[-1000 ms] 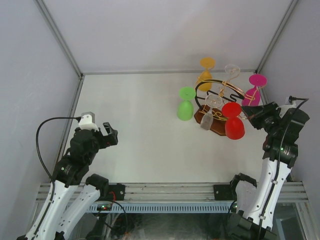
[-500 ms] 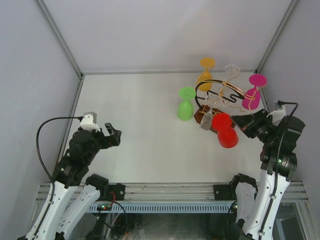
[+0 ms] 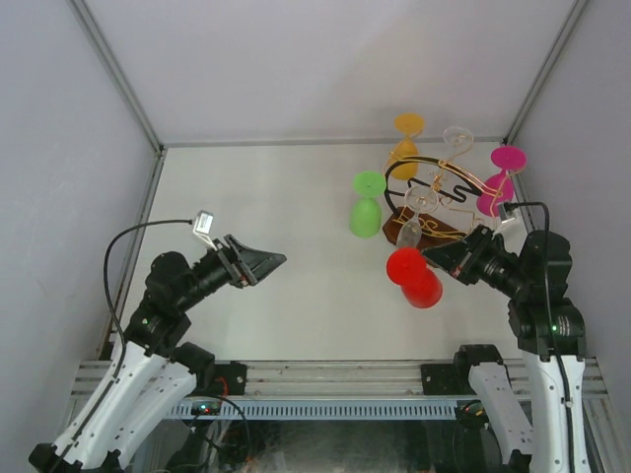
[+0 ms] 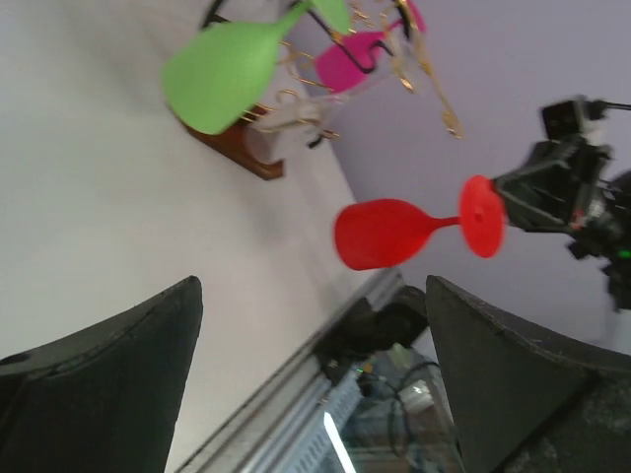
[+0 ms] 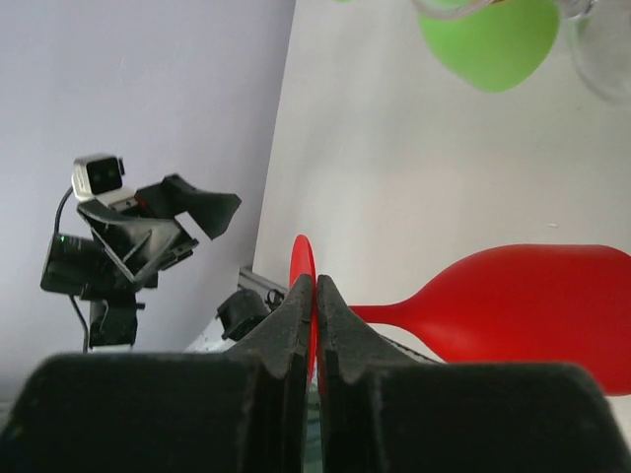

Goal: Take the wine glass off the wine glass rack
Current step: Place the wine glass at the center of the board.

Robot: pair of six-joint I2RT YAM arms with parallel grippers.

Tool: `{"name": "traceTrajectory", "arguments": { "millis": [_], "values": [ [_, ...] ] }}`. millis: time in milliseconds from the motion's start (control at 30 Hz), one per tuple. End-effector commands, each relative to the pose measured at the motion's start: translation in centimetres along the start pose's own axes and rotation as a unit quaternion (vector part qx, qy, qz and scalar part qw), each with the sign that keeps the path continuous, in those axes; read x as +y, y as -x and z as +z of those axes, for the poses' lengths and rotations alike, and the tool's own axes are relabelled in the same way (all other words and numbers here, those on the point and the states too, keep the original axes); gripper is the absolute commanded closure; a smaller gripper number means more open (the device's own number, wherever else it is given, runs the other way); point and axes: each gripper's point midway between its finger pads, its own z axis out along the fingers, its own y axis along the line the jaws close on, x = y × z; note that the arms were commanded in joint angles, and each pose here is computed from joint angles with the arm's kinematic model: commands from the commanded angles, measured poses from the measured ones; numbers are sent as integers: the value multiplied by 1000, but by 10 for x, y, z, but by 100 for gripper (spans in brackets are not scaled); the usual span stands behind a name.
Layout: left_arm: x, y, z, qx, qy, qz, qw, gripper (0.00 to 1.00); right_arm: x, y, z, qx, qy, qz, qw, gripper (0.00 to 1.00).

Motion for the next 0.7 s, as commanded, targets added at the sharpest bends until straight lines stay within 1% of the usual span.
{"name": "traceTrajectory", "arguments": {
  "millis": [0, 133, 367, 533, 667],
  "values": [
    [-67, 4, 0, 8, -132, -57, 990, 3, 14, 2, 9, -9, 21, -12, 1000, 100],
    [-88, -9, 13, 21, -164, -70, 984, 3, 24, -5, 21, 6, 34, -18, 999, 100],
    [-123, -46, 41, 96, -214, -91, 968, 9, 43, -26, 43, 41, 55, -33, 997, 100],
    [-134, -56, 47, 110, -228, -90, 963, 15, 51, -41, 55, 66, 64, -43, 995, 100],
    [-132, -59, 48, 111, -228, -90, 963, 24, 59, -52, 62, 81, 76, -48, 993, 100]
  ]
}}
